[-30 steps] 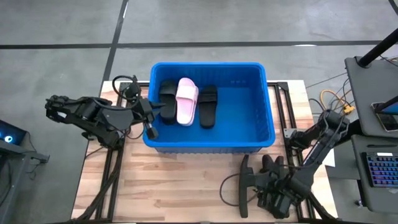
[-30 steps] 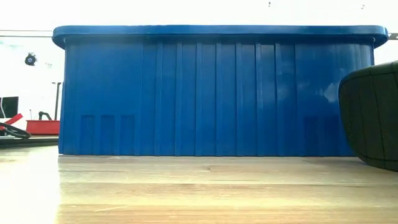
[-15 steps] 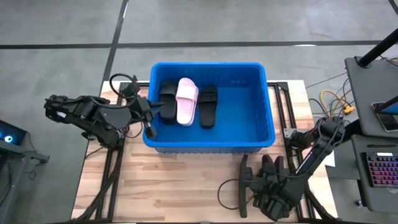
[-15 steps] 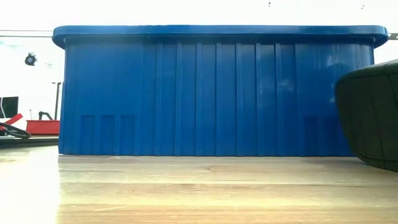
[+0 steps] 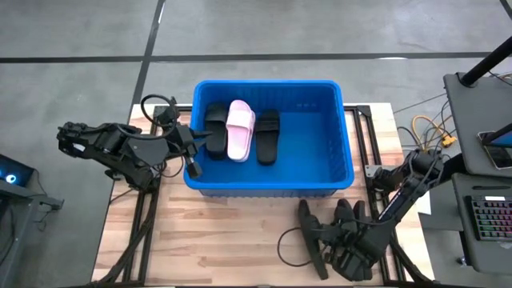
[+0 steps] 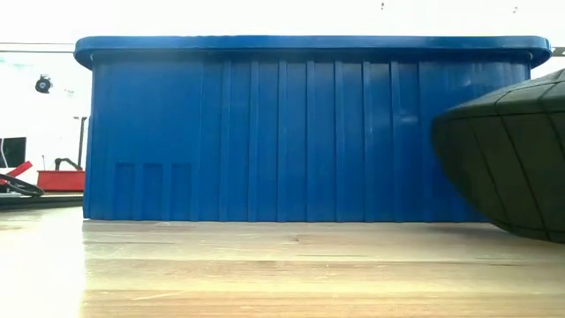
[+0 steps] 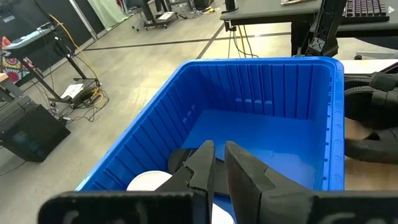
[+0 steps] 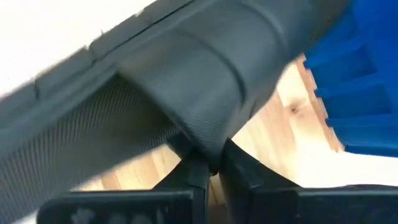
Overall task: Pick and place slides into bin
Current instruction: Put the black slipper into the blue container
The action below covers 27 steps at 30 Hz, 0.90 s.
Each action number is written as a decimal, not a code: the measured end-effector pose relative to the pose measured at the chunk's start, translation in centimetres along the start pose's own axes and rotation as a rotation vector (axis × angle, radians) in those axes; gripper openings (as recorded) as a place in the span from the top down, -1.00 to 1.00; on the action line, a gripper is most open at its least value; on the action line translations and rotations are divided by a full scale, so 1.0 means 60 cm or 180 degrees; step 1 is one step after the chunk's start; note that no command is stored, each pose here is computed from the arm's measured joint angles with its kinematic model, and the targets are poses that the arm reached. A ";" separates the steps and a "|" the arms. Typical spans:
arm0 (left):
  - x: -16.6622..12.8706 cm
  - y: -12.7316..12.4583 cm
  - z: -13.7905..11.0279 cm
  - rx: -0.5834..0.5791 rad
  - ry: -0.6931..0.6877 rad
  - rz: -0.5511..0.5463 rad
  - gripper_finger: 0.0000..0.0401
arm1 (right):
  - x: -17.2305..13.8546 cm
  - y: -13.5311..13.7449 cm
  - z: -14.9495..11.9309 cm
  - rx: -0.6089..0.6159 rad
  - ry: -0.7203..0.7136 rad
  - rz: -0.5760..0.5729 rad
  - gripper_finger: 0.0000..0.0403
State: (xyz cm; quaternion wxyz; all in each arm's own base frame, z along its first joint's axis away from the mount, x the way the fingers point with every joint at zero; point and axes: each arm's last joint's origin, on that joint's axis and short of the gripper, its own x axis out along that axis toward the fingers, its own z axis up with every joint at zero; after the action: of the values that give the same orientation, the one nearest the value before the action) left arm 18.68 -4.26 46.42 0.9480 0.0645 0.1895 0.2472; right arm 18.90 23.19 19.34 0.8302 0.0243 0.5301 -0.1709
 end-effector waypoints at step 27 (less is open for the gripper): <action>0.000 -0.001 0.004 -0.0060 -0.0054 -0.0007 0.89 | -0.139 -0.028 0.134 0.0157 -0.1074 0.0456 0.95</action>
State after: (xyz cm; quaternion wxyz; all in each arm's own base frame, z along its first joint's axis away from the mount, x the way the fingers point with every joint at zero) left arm 18.78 -4.30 46.60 0.9505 0.0576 0.1792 0.2474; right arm 22.20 22.00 30.50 0.9165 0.0534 0.3760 -0.1260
